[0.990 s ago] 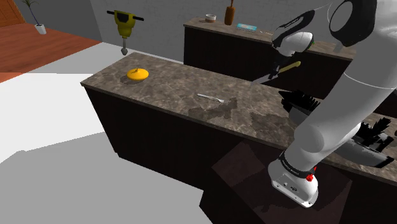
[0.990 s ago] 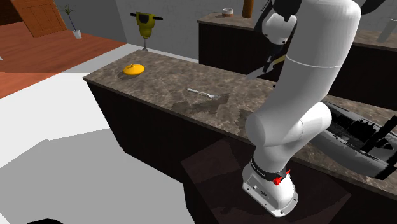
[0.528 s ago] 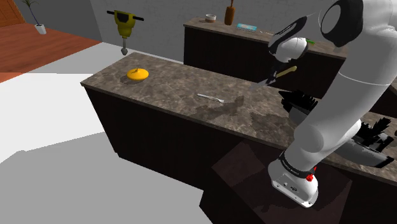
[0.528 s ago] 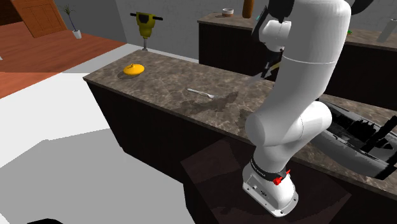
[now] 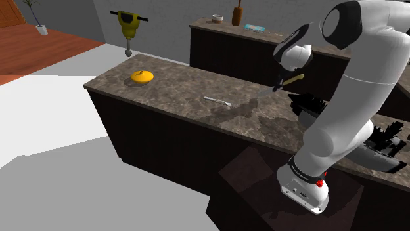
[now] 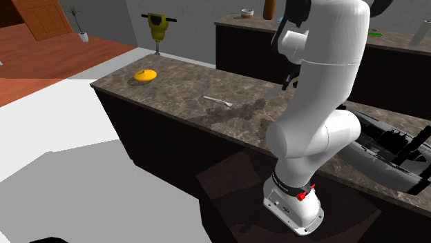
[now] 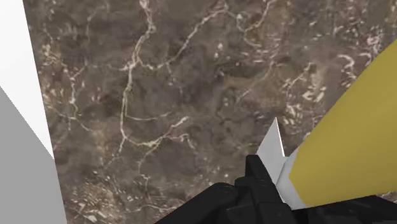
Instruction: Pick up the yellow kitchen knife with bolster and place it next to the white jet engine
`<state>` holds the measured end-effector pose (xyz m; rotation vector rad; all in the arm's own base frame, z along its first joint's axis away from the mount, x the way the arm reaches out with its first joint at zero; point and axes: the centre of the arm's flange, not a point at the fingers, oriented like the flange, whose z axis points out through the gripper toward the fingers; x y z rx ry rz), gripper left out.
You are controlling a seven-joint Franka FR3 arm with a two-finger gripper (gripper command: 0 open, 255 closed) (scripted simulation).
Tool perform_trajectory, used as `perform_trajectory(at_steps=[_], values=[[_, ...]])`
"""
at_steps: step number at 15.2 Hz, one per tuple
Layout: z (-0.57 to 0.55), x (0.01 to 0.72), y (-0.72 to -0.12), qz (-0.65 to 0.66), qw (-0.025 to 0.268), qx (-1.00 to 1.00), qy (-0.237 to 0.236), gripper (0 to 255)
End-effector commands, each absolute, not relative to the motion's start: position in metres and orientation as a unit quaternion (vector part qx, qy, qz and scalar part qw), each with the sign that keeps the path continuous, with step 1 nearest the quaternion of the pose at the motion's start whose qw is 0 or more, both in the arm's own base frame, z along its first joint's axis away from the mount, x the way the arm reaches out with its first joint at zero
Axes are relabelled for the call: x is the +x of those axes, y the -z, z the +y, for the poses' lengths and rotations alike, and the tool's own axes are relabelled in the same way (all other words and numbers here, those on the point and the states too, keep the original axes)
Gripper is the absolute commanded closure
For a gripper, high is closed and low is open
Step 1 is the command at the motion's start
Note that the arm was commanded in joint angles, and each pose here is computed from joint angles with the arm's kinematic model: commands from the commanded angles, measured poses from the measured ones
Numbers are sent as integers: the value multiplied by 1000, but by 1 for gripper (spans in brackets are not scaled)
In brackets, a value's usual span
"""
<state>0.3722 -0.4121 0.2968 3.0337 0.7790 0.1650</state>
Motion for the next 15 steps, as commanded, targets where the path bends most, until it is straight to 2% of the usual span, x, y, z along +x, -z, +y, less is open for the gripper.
perform_trajectory(at_steps=[1,11,15], values=[[-410,373,-284,250,1,967,-52,255],[-410,373,-230,250,1,967,-52,255],[-410,373,-230,250,1,967,-52,255]])
